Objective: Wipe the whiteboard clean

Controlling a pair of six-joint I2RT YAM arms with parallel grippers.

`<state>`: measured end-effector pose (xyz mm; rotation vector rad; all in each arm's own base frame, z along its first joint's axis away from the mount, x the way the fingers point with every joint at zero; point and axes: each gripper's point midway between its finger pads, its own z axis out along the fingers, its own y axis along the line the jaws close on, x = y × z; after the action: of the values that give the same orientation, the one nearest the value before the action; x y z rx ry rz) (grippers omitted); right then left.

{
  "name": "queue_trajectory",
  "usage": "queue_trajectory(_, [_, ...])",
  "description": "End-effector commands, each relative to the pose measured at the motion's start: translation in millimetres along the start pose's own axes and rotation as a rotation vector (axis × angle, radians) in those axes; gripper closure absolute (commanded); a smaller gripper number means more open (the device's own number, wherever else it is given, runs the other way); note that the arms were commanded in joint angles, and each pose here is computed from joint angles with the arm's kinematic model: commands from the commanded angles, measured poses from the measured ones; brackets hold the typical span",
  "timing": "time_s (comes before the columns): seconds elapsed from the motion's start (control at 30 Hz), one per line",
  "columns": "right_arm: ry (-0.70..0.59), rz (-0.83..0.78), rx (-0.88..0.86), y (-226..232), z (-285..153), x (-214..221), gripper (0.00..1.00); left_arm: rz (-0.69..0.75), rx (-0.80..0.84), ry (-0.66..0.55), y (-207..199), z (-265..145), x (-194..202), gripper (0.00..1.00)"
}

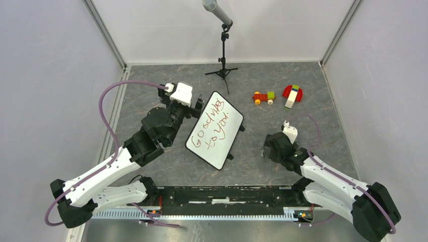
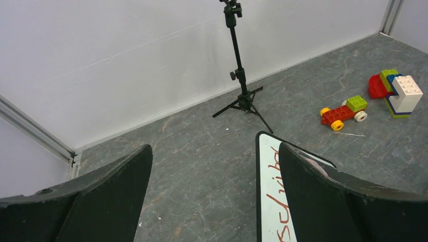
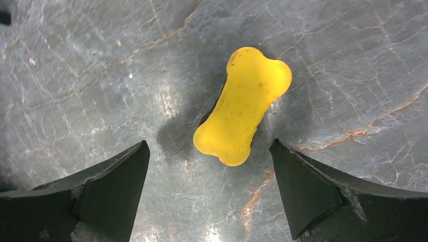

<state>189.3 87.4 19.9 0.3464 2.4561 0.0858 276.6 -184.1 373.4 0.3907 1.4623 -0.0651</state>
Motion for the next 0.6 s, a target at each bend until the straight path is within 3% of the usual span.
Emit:
queue_trajectory(0.0, [-0.059,0.125,0.117,-14.9,3.7,-9.2,0.04,-0.071,-0.014,-0.046,6.9,-4.1,-17.6,0.00])
queue_trajectory(0.1, [-0.109,0.154,0.147,-19.0,6.1,-17.3,0.22,-0.069,-0.016,-0.048,7.6,-4.3,-17.1,0.00])
queue_trajectory(0.23, [-0.182,0.130,0.182,-24.4,6.8,-32.2,0.36,-0.064,-0.010,-0.042,5.6,-3.6,-16.8,0.00])
queue_trajectory(0.57, [-0.174,-0.013,0.226,-17.3,8.7,-48.8,0.46,-0.079,-0.001,-0.057,6.5,-6.5,-21.0,0.00])
